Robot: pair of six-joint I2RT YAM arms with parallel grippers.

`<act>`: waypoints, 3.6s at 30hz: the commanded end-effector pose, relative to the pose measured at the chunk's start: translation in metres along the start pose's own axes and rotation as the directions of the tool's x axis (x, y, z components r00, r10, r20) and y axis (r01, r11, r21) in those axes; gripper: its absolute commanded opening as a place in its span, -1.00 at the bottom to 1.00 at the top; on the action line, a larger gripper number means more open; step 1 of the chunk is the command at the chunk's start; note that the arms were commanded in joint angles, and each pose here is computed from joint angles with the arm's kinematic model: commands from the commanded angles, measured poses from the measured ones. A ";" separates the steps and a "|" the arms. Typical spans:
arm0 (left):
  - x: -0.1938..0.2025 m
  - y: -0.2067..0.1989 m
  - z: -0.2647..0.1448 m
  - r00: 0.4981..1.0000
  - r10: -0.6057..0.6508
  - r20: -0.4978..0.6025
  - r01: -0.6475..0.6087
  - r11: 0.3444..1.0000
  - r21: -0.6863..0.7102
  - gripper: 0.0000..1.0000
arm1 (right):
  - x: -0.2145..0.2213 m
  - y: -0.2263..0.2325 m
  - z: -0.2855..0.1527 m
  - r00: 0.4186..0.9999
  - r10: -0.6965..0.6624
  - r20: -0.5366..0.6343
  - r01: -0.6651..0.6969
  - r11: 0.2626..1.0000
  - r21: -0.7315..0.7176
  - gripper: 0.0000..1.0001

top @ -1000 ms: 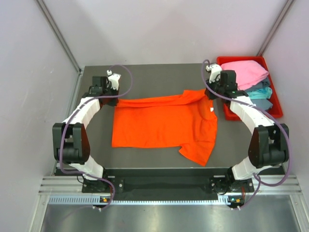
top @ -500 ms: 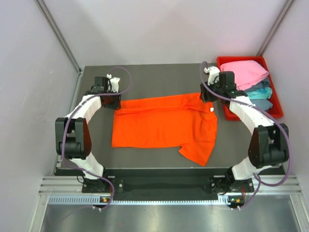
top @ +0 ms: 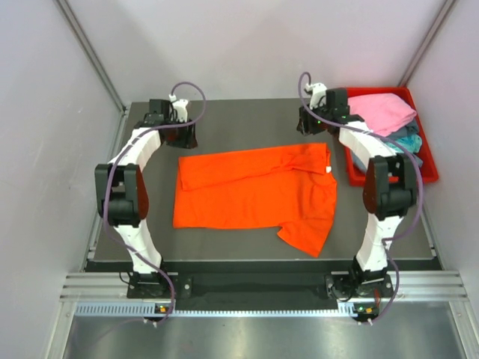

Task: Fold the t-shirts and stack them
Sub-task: Fold the tshirt

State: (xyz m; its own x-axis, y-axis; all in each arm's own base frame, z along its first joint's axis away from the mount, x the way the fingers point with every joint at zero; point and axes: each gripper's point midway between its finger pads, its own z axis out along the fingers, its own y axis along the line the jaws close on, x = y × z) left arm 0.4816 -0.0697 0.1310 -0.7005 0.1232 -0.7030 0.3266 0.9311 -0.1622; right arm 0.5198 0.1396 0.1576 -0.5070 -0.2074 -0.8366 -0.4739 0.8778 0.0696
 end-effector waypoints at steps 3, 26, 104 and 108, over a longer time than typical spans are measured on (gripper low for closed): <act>0.041 -0.010 0.027 0.979 -0.101 -0.180 0.116 0.990 0.079 0.18 | 0.010 0.020 0.035 0.998 0.036 -0.052 -0.041 0.994 -0.104 -0.02; 0.090 -0.016 -0.046 0.889 -0.243 -0.389 0.268 0.963 0.010 0.24 | 0.036 0.057 0.016 0.992 -0.016 -0.128 -0.002 0.990 -0.139 -0.05; 0.115 0.019 -0.028 0.852 -0.295 -0.432 0.304 0.951 -0.050 -0.24 | 0.098 0.148 -0.043 0.957 -0.083 -0.277 0.008 0.965 -0.263 -0.05; 0.107 0.020 -0.030 0.865 -0.296 -0.406 0.300 0.952 -0.053 -0.23 | 0.115 0.171 -0.072 0.950 -0.130 -0.285 0.042 0.954 -0.295 -0.03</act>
State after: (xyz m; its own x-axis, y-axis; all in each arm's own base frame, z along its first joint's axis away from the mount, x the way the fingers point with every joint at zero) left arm 0.3792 -0.0283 0.0463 -0.9849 -0.0158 -0.1723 0.0425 0.9433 -0.3292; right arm 0.3497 0.2277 0.0954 -0.6631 -0.4134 -0.6240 -0.6516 0.7291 0.2094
